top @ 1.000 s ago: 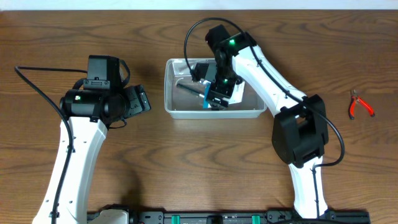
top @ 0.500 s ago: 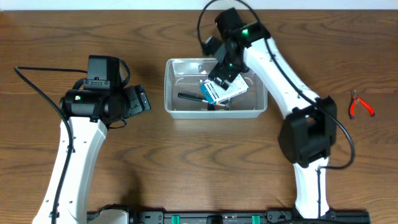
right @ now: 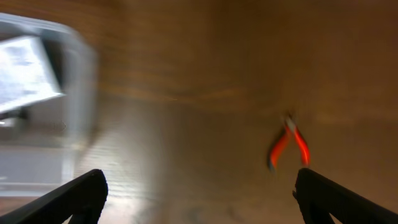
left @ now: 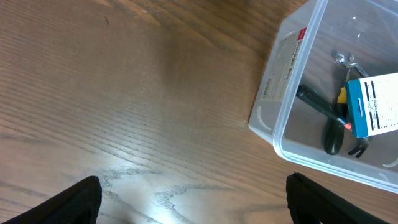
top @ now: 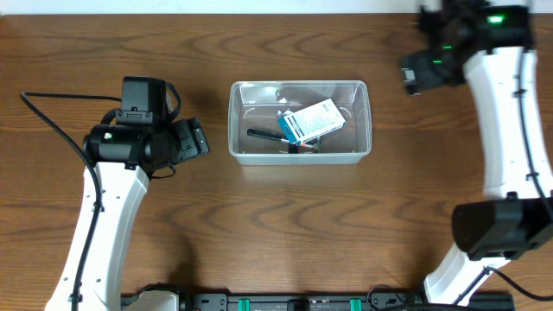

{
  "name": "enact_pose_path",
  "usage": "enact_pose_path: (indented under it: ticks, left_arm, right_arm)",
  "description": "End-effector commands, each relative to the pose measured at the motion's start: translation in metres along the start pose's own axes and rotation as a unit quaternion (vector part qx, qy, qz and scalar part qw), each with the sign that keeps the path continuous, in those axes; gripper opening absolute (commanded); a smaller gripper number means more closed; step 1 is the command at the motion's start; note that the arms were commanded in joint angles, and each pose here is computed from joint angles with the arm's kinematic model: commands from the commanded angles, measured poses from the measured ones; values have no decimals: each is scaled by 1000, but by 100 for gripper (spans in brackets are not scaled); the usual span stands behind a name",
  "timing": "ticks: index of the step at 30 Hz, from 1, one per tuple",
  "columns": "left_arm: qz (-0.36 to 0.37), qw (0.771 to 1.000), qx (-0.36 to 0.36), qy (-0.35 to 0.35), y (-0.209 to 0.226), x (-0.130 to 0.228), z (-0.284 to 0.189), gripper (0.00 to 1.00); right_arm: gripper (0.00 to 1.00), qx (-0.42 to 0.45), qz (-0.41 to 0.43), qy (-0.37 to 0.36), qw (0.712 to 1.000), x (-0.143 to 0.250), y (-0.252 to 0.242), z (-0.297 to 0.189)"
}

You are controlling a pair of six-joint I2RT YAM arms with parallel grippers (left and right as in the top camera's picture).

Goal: Pack container
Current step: 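Carry the box over the container and release it inside, then move the right gripper right over the red-and-black pliers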

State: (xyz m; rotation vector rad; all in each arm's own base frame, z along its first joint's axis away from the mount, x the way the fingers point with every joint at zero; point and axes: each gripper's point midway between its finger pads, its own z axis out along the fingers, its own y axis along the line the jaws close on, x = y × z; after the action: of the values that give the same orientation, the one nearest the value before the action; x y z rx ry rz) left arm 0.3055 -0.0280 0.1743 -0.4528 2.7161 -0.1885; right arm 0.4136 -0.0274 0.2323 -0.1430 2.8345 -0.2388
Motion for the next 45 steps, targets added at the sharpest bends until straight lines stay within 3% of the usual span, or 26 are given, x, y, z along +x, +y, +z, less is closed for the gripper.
enact_pose_path:
  ticks: [1,11,26,37,45]
  left_arm:
    - [4,1000,-7,2,2,1,3,87]
    - [4,1000,-7,2,2,1,3,87]
    - [4,1000,-7,2,2,1,3,87]
    - [4,1000,-8,4,3,2,3,87]
    - [4,1000,-8,4,2,2,3,88]
  right_arm:
    - [99,15,57,30,998,16,-35,12]
    - [99,-11,160,69,985,58,-93,64]
    - [94,-22,191,108,975,111,-89,154]
    - [97,-24,234,101,967,128,-108,170]
    - [93,-29,254,93,962,137,-125,173]
